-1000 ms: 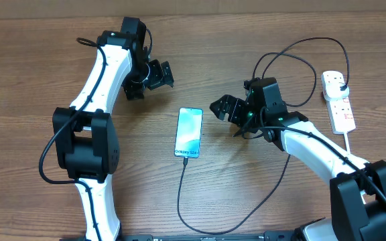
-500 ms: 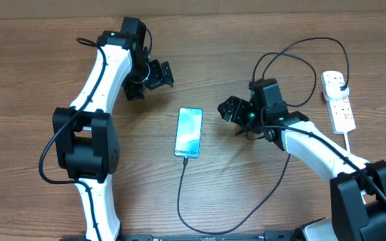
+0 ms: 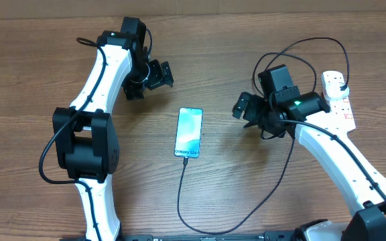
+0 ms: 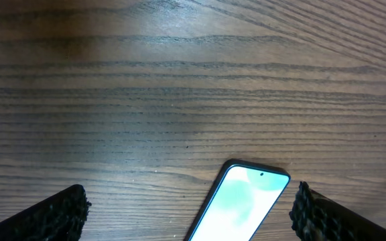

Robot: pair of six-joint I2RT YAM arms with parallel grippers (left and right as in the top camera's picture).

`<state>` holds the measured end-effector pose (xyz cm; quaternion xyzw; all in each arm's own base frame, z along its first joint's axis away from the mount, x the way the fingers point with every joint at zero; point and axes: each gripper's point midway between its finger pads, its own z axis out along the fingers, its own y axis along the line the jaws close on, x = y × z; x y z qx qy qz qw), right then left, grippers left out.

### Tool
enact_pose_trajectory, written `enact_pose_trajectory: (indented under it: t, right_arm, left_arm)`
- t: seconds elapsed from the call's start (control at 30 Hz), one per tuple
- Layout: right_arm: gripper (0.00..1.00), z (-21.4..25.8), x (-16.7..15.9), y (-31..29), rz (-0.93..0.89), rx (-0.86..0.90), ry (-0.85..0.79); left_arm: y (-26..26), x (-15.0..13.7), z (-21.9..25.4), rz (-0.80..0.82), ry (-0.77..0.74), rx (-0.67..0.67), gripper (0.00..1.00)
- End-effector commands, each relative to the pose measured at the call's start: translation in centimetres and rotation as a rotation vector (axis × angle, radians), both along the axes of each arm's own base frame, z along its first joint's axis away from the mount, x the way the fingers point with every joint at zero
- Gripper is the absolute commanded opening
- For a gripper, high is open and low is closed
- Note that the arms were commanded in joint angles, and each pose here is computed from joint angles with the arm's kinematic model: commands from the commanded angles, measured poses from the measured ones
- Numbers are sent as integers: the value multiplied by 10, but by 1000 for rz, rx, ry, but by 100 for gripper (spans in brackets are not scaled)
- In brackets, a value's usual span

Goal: Plug charger to phone and switch on socket
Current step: 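Move the right gripper right toward the white power strip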

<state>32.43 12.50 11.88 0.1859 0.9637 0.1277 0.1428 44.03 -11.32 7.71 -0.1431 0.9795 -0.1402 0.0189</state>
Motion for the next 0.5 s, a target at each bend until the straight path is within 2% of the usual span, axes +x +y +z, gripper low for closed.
enact_pose_trajectory:
  t: [0.0, 0.47]
  right_arm:
    - [100, 11, 10, -24, -93, -103, -57]
    - [100, 16, 22, -30, -133, -130, -113]
  left_arm:
    - [-1, 3, 8, -15, -27, 3, 100]
    - [-1, 3, 8, -15, -27, 3, 100]
